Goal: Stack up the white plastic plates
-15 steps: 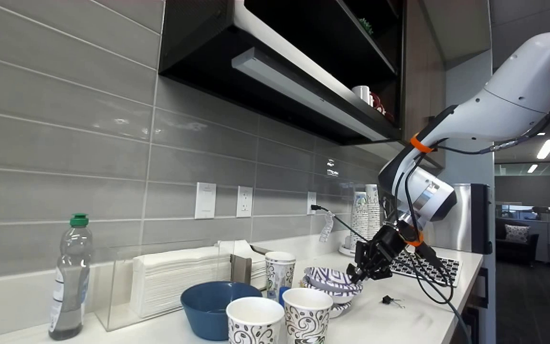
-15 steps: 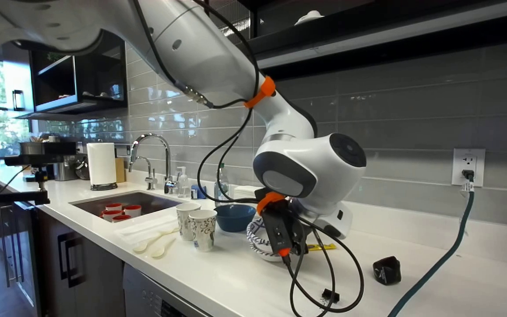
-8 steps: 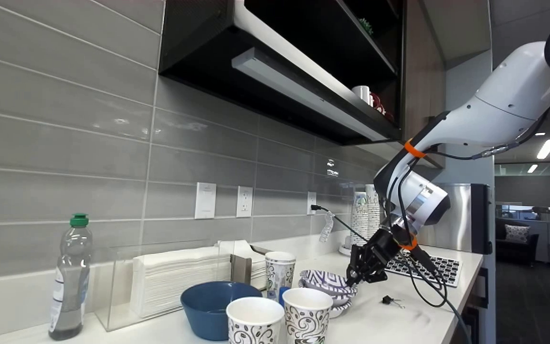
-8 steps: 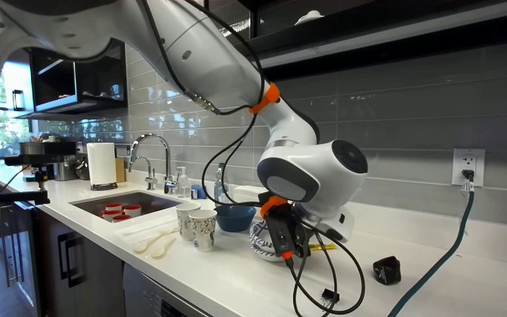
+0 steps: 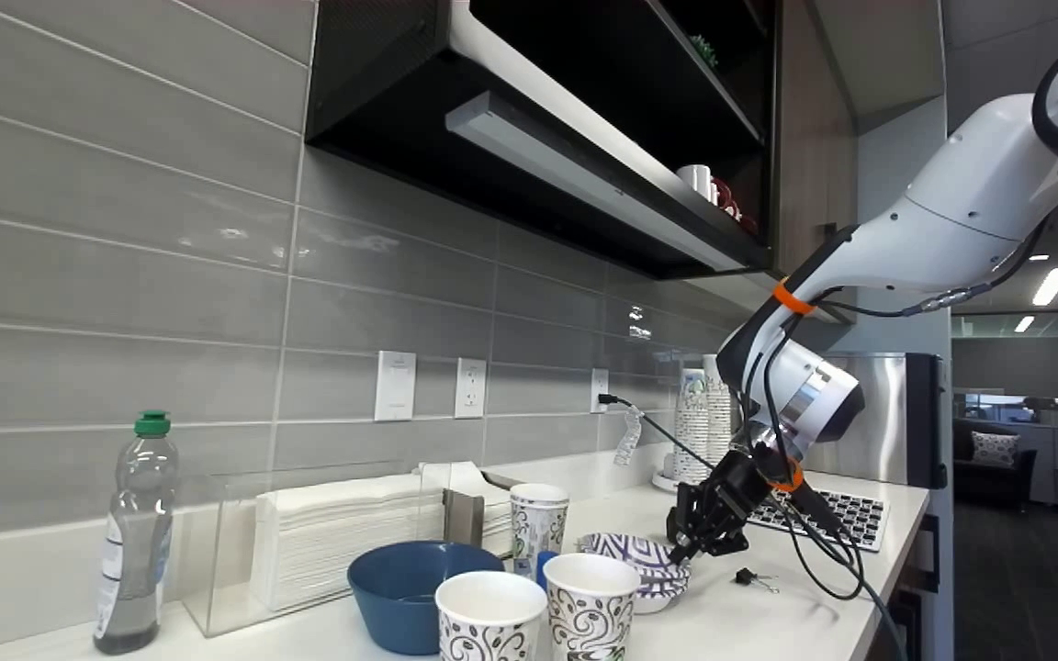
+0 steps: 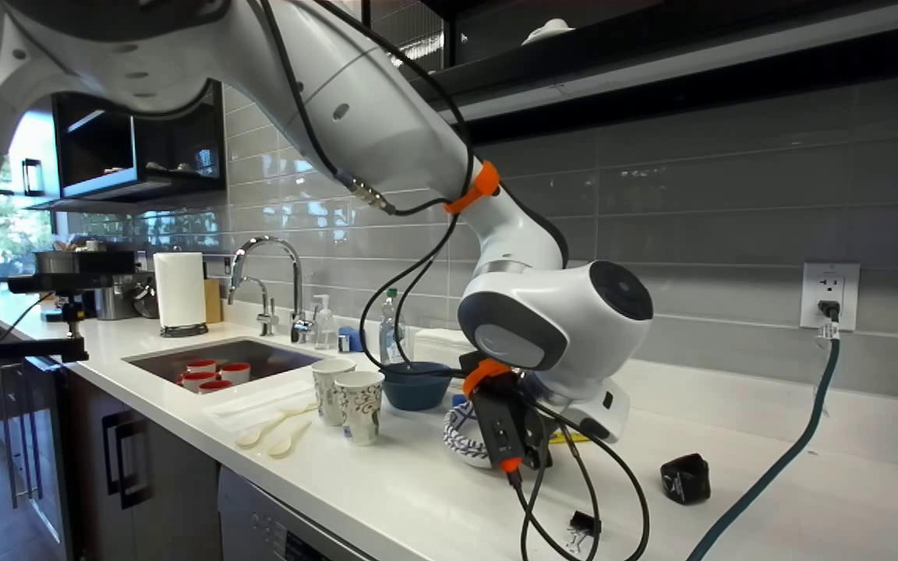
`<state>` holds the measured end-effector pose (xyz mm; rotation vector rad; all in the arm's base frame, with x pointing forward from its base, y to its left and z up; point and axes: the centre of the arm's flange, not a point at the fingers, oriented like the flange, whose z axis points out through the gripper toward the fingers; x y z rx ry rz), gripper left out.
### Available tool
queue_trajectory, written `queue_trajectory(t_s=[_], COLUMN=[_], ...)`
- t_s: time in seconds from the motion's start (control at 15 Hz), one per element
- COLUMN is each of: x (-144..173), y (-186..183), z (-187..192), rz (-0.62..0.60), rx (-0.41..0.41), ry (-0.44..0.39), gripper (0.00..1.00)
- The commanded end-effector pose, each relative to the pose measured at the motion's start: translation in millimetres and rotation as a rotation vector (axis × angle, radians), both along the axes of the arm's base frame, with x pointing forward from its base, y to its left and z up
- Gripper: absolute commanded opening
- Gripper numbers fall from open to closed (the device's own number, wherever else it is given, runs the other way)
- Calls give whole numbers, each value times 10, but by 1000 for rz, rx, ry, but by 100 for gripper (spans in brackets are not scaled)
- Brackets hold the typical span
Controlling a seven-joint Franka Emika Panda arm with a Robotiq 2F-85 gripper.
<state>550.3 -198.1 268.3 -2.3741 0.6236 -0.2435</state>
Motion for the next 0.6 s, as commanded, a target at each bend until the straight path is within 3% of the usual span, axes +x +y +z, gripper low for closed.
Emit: queue_trajectory(t_s=[0.0,0.33,0.4,0.53], x=[-39,-157,-182,-232], y=[-58,-173,-178,-159], z=[73,162,181,262], rz=[-16,-29,-29,-25], rx=[-65,-129,-136,-150], ry=[18,46,48,50], gripper=[1,1,28,36])
